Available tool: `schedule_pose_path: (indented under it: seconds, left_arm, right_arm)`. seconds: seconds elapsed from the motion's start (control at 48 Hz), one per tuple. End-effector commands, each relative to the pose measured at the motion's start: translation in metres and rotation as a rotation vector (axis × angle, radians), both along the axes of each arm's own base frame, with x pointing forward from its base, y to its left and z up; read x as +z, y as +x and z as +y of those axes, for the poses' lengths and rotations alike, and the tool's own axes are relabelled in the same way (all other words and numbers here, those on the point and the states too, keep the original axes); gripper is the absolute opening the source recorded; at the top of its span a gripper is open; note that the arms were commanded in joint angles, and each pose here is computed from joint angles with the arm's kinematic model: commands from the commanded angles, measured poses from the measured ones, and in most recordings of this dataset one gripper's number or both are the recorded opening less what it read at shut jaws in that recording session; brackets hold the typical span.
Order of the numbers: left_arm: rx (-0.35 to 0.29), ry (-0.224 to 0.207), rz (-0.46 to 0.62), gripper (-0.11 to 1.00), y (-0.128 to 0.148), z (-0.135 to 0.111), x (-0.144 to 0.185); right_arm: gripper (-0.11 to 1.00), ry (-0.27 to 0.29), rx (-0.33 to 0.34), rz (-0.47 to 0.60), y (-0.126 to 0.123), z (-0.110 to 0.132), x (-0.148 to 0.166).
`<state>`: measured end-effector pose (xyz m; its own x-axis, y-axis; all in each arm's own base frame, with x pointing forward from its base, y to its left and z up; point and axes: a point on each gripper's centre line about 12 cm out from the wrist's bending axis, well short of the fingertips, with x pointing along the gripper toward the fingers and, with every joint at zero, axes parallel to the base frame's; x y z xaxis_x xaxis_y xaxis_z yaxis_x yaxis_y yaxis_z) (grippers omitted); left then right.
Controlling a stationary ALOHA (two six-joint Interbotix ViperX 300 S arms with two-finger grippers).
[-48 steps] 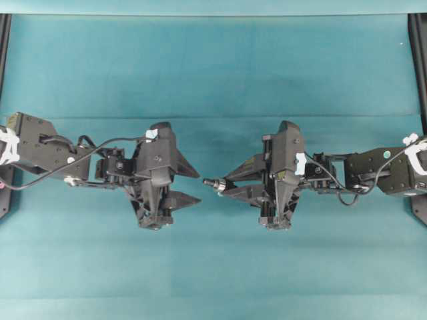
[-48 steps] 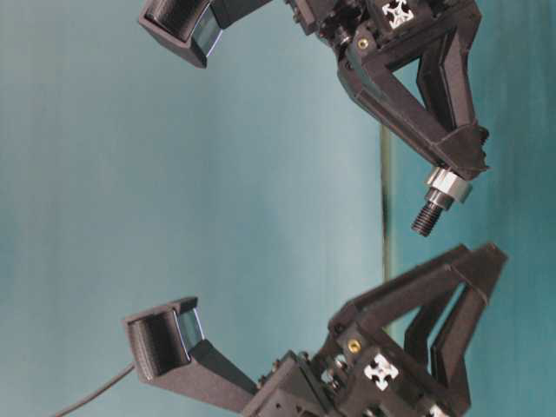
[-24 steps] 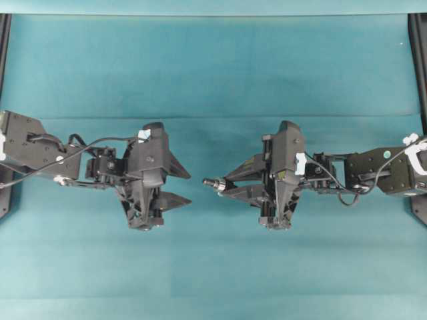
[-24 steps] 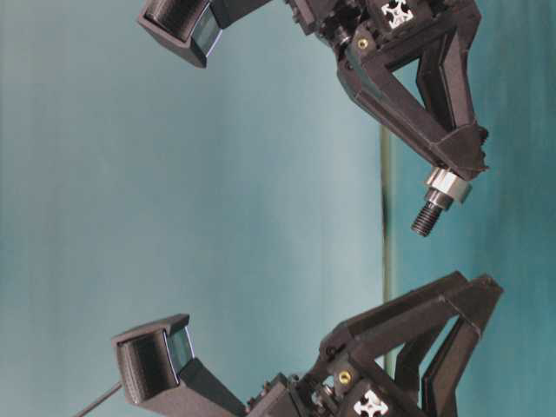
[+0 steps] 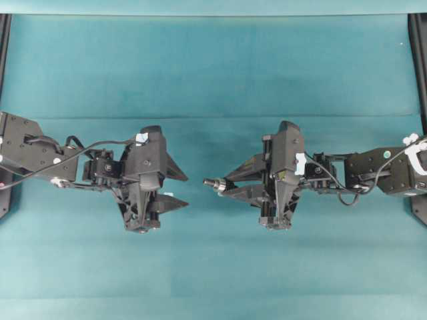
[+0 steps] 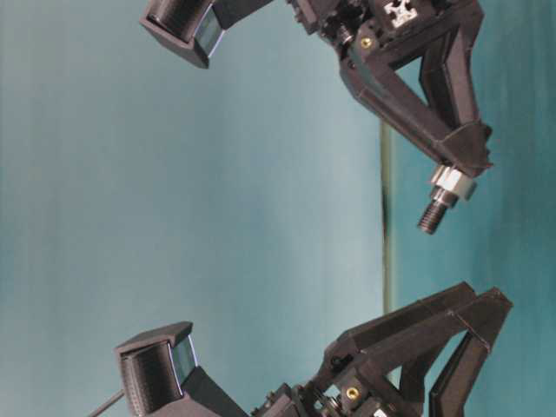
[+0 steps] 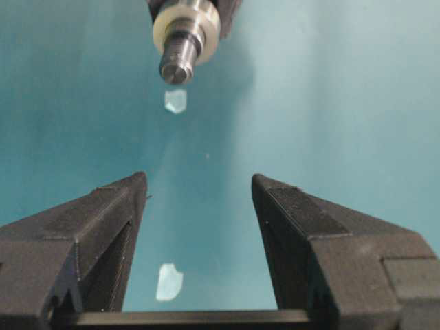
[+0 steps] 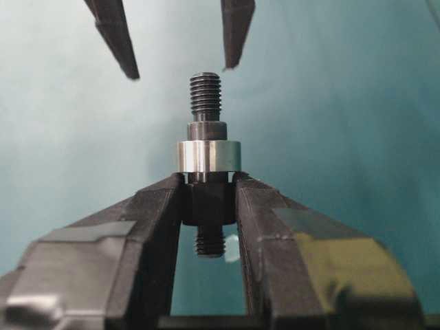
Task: Insert the washer onto the shaft with both hands.
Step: 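Withdraw the left gripper away while right gripper holds the shaft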
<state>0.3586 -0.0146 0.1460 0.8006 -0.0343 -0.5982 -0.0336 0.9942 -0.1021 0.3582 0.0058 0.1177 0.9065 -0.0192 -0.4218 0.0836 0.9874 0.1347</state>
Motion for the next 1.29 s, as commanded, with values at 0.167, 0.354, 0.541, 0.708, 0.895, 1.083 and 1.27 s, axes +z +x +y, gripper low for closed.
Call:
schedule_pose_path:
  seconds: [0.167,0.354,0.541,0.708,0.895,1.083,1.27]
  left_arm:
    - [-0.002,-0.002,-0.024,0.65,0.0011,-0.0012,0.0078]
    - [-0.002,-0.002,-0.026,0.65,0.001,-0.0012,0.0083]
    - [-0.002,-0.002,-0.026,0.65,0.001,-0.0012,0.0083]
    - [-0.001,-0.005,-0.026,0.65,0.001,-0.0012,0.0083]
    - [0.001,-0.006,-0.026,0.65,0.001,-0.0012,0.0083]
    - [0.0,-0.006,-0.024,0.65,0.0011,-0.0012,0.0078]
    - [0.001,-0.007,-0.026,0.65,0.0012,-0.0012,0.0079]
  right_arm:
    - [0.0,-0.001,0.007,-0.012,0.0014,0.0015,0.0066]
    - [0.0,-0.001,0.008,-0.011,0.0013,0.0015,0.0064]
    - [0.0,-0.001,0.008,-0.002,0.0009,0.0016,0.0054]
    - [0.0,-0.001,0.008,0.0,0.0008,0.0016,0.0053]
    - [0.0,-0.001,0.008,0.001,0.0007,0.0016,0.0051]
    - [0.0,0.001,0.007,0.001,0.0007,0.0016,0.0051]
    - [0.0,0.002,0.007,0.001,0.0008,0.0016,0.0047]
